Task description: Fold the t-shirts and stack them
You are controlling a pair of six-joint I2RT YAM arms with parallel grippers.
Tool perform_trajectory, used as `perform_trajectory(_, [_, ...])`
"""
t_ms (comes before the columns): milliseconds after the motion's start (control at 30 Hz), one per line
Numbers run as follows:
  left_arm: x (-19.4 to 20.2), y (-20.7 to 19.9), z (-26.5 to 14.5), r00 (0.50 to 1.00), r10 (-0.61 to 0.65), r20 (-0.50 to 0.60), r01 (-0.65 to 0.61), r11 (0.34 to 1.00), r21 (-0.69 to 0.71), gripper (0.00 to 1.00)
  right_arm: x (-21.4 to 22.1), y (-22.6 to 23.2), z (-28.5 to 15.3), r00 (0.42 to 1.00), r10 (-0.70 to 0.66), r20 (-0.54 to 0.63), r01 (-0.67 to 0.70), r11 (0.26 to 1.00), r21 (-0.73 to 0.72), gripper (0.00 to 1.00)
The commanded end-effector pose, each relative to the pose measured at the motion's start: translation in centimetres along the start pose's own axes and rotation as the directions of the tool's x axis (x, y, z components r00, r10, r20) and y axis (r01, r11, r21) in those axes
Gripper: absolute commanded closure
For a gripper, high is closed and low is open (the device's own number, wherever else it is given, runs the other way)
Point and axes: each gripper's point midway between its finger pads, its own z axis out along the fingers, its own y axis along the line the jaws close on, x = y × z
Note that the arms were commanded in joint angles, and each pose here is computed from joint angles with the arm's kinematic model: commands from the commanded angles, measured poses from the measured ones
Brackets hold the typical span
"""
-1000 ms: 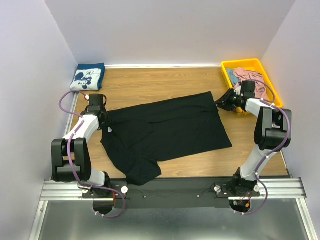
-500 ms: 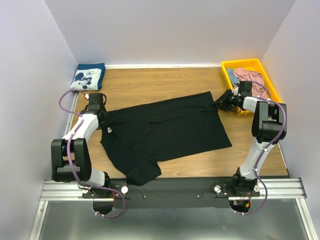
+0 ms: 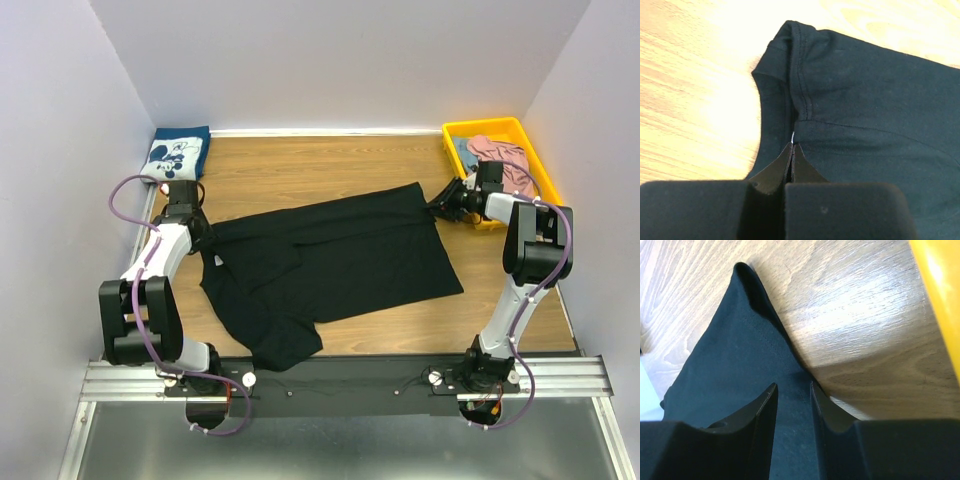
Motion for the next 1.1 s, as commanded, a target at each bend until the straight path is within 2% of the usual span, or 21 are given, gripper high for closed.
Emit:
perform_trajectory(0, [0.3,1.1,0.6,0.999,0.021,-0.029,-0.022,0.999,-0.035,1.00,0.3,-3.3,1.0,1.000,-0.017,0.000,0.017,0.992,0.124,0.60])
perform_trajectory(133, [2.2,0.3,1.7,0.996,0.018,-0.087,-0.017,1.000,0.020,0.96,0.0,-2.9,0.9,1.000,-0.024,0.000,0.024,0.993,0.114,0.60])
perform_trajectory(233, [2.1,0.3,1.9,0.997,0.013,-0.076,-0.011,1.000,0.020,0.86,-0.2,-2.5,0.7,0.999,-0.033,-0.001,0.033,0.995,0.099,0.60])
perform_trajectory(367, [0.3,0.6,1.3,1.000,0.005,-0.014,-0.005,1.000,-0.013,0.49,-1.4,-0.4,-0.4,0.997,-0.069,0.018,0.067,0.996,0.060,0.59])
perform_trajectory(400, [-0.2,0.6,1.1,1.000,-0.001,0.005,0.001,1.000,-0.016,0.48,-1.7,0.2,-0.6,0.997,-0.080,0.025,0.079,0.996,0.049,0.59])
perform_trajectory(567, [-3.7,-0.9,0.1,0.993,-0.040,0.110,0.037,0.999,0.032,0.46,-3.0,4.3,-1.4,0.988,-0.149,0.044,0.151,0.988,-0.032,0.59])
perform_trajectory(700, [-4.6,-1.4,1.6,0.992,-0.057,0.116,0.053,0.998,0.034,0.47,-3.3,6.8,-0.7,0.983,-0.180,0.041,0.183,0.979,-0.091,0.59])
perform_trajectory(767, [-4.3,-1.2,3.0,0.993,-0.061,0.096,0.060,0.998,0.015,0.50,-3.1,7.8,-0.2,0.981,-0.192,0.034,0.195,0.974,-0.113,0.59])
perform_trajectory(1000, [-5.5,-0.8,5.7,0.987,-0.085,0.135,0.091,0.995,-0.038,0.52,-3.4,8.4,2.2,0.975,-0.221,0.017,0.221,0.967,-0.129,0.59])
perform_trajectory(1067, [-6.3,-1.0,6.1,0.985,-0.087,0.152,0.094,0.995,-0.039,0.55,-3.4,7.9,3.1,0.976,-0.219,0.011,0.218,0.969,-0.117,0.59])
